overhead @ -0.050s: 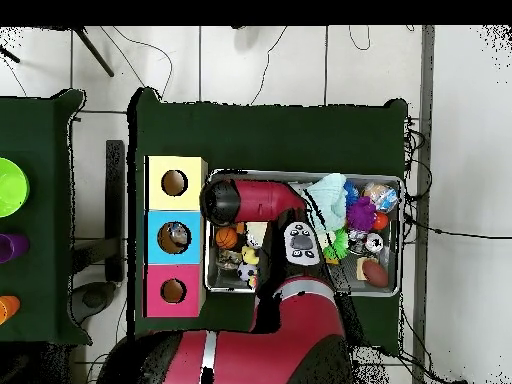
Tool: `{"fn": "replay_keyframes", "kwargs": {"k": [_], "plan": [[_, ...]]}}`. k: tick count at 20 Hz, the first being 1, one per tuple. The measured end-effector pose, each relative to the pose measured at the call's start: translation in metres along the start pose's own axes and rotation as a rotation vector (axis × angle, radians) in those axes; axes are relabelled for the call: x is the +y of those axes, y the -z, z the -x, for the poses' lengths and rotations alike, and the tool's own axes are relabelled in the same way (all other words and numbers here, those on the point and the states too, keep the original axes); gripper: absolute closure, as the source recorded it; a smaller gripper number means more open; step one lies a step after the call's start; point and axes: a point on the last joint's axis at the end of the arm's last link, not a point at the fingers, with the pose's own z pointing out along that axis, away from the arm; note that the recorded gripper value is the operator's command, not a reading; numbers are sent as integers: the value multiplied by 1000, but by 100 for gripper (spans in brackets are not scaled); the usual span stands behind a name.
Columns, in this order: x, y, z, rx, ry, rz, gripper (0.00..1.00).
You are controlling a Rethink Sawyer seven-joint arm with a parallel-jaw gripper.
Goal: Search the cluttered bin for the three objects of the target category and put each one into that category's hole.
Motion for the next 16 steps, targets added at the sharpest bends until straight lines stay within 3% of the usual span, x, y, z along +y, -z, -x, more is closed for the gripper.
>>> {"fn": "replay_keyframes", "kwargs": {"k": [8, 9, 16], "plan": [[0, 0, -1, 4, 1, 0, 0], [1, -1, -2, 5, 2, 0, 100], [0, -3, -4, 9, 3, -2, 100]]}}
